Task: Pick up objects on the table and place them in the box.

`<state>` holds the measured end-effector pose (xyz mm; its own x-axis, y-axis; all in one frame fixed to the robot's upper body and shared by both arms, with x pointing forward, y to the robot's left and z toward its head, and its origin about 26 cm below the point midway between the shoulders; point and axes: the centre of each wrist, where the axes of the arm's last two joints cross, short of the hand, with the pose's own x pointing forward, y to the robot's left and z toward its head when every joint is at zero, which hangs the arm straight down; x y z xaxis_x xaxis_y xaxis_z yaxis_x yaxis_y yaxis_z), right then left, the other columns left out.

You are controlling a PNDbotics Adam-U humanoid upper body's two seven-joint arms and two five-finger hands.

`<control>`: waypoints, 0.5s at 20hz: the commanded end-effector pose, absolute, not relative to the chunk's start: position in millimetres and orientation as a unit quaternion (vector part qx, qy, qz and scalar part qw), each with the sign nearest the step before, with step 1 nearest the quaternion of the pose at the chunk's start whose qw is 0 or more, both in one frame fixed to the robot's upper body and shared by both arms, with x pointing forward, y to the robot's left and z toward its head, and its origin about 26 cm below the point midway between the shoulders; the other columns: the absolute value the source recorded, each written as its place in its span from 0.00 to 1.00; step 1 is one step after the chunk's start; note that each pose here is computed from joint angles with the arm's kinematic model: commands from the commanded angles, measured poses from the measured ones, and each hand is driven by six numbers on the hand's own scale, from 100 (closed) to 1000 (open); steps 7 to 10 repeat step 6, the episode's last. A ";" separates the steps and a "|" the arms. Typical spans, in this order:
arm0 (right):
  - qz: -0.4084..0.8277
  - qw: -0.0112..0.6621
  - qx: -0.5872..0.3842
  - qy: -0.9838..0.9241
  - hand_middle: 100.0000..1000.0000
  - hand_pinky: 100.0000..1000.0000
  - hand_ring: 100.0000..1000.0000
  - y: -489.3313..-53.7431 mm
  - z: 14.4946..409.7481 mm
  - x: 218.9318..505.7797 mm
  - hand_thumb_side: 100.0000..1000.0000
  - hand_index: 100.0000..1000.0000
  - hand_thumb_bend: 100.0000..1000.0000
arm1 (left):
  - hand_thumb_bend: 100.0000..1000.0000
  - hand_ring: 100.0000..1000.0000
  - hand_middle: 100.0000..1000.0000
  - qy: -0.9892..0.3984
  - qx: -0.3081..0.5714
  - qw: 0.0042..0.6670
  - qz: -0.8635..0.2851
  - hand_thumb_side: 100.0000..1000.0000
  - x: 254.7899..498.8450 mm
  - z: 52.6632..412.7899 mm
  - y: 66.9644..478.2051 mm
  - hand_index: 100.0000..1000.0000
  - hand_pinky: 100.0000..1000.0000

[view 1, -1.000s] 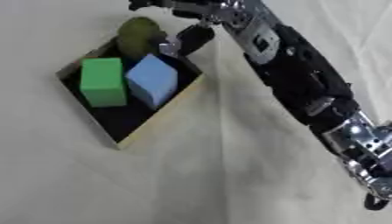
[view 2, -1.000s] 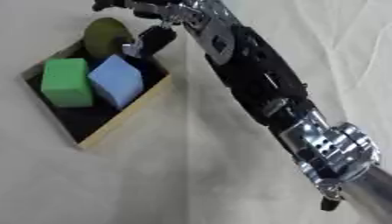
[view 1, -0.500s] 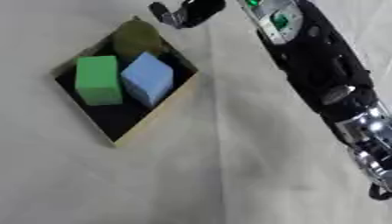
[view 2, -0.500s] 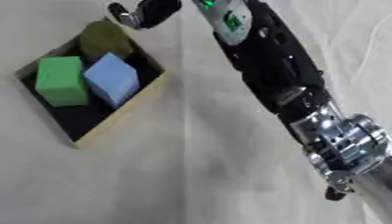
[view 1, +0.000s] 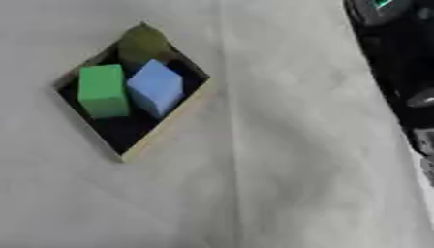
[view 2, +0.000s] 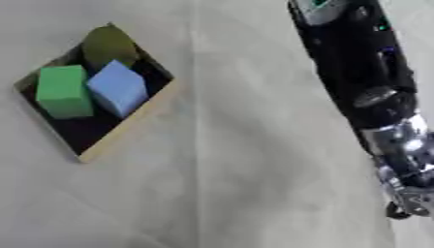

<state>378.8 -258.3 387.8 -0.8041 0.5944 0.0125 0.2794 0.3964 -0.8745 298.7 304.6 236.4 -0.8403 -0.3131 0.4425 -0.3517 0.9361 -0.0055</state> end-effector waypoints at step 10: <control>0.394 0.093 -0.297 -0.865 0.85 0.84 0.93 -311.0 402.7 319.1 0.52 0.81 0.00 | 0.28 0.79 0.77 -0.963 0.198 0.167 0.072 0.68 296.6 244.3 305.5 0.87 0.75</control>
